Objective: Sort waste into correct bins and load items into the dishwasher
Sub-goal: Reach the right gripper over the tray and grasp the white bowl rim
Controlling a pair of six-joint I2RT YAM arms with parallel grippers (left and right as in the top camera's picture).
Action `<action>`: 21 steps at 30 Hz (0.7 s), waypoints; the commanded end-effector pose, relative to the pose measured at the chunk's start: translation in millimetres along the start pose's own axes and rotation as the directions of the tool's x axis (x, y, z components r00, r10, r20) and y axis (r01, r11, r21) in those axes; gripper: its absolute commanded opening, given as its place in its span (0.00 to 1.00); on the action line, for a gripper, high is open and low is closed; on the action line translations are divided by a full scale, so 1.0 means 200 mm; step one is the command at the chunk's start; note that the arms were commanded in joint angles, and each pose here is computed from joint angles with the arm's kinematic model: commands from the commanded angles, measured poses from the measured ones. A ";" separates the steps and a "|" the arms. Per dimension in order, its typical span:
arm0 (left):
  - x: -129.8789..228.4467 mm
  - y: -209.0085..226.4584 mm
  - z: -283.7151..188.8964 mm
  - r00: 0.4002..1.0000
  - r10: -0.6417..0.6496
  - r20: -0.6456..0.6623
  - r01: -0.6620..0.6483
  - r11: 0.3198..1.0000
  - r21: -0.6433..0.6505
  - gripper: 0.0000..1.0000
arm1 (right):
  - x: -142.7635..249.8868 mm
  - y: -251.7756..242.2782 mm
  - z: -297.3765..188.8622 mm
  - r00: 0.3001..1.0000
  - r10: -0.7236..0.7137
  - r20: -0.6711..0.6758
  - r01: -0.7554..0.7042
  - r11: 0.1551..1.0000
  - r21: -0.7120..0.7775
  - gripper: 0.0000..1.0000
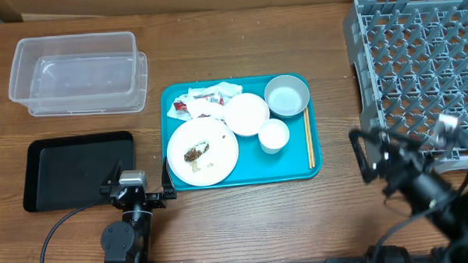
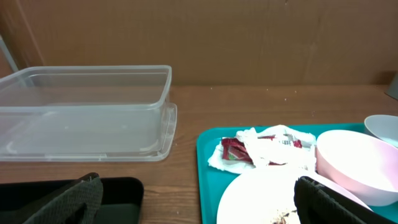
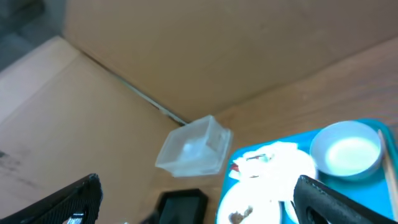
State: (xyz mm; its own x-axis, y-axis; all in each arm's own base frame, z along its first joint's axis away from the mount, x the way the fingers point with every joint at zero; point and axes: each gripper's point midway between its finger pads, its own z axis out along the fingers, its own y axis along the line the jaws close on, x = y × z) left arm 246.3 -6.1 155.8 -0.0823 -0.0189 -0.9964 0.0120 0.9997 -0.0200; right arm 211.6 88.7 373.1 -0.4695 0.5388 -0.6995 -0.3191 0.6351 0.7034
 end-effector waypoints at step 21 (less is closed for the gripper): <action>0.00 0.00 0.00 1.000 -0.007 0.007 0.007 1.000 0.003 1.00 | 0.77 -0.27 0.90 0.664 -0.226 -0.713 0.558 0.785 0.270 1.00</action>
State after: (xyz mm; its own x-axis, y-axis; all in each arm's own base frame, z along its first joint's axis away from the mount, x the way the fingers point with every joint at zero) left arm 246.3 -6.1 155.5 -0.0835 -0.0193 -0.9963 0.0119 0.9997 -0.0203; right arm 295.4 232.1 205.0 -0.8424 -0.1764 -0.5092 -0.3030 0.9364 0.1769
